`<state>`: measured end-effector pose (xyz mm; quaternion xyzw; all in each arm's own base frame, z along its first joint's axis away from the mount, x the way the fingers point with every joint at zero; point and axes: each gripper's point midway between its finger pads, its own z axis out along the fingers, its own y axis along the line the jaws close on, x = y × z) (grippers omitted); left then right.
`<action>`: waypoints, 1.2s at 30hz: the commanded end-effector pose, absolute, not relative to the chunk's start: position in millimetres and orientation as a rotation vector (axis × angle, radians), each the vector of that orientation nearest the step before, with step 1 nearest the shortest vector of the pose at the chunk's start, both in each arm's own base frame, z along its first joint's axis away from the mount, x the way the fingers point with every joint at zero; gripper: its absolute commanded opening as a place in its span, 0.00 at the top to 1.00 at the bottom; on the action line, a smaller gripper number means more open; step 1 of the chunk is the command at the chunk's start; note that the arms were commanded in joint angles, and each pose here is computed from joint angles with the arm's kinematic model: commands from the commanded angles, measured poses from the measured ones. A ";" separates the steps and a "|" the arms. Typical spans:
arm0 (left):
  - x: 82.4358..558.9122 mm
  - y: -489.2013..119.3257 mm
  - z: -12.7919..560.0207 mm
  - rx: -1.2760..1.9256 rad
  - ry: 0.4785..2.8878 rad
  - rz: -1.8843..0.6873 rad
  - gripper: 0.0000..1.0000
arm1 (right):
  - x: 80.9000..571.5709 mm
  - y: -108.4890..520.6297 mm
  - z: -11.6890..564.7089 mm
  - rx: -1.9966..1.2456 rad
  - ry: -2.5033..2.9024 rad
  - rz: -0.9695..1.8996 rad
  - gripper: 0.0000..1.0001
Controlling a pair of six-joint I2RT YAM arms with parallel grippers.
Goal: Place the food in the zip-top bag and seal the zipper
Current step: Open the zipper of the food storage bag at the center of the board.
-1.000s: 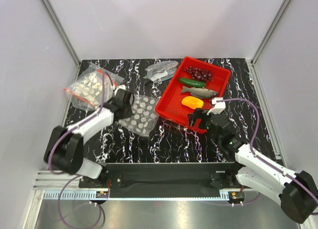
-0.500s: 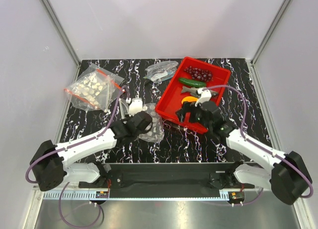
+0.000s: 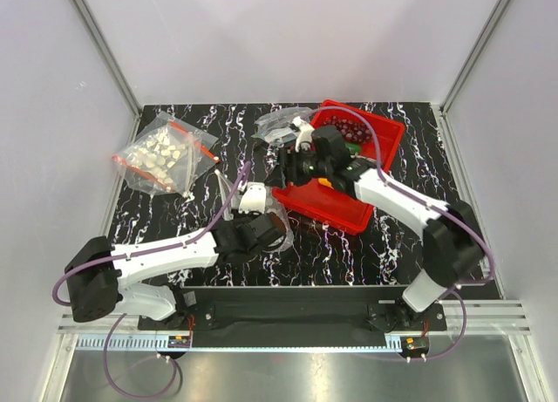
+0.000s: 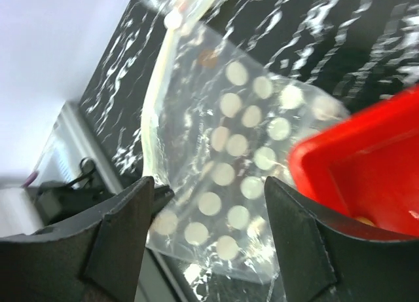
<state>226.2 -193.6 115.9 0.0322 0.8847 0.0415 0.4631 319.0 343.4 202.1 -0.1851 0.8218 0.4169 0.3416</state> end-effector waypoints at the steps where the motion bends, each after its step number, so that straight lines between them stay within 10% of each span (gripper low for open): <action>1: 237.3 -197.5 142.9 -0.009 2.071 0.103 1.00 | 303.8 364.6 197.3 -0.610 2.204 1.261 0.27; 25: 237.6 -215.8 148.8 0.066 2.036 0.025 1.00 | 286.0 433.8 191.1 -0.820 2.200 1.615 0.21; 36: 235.4 -224.8 148.0 0.094 2.038 -0.004 1.00 | 291.8 440.7 168.7 -0.808 2.267 1.553 0.48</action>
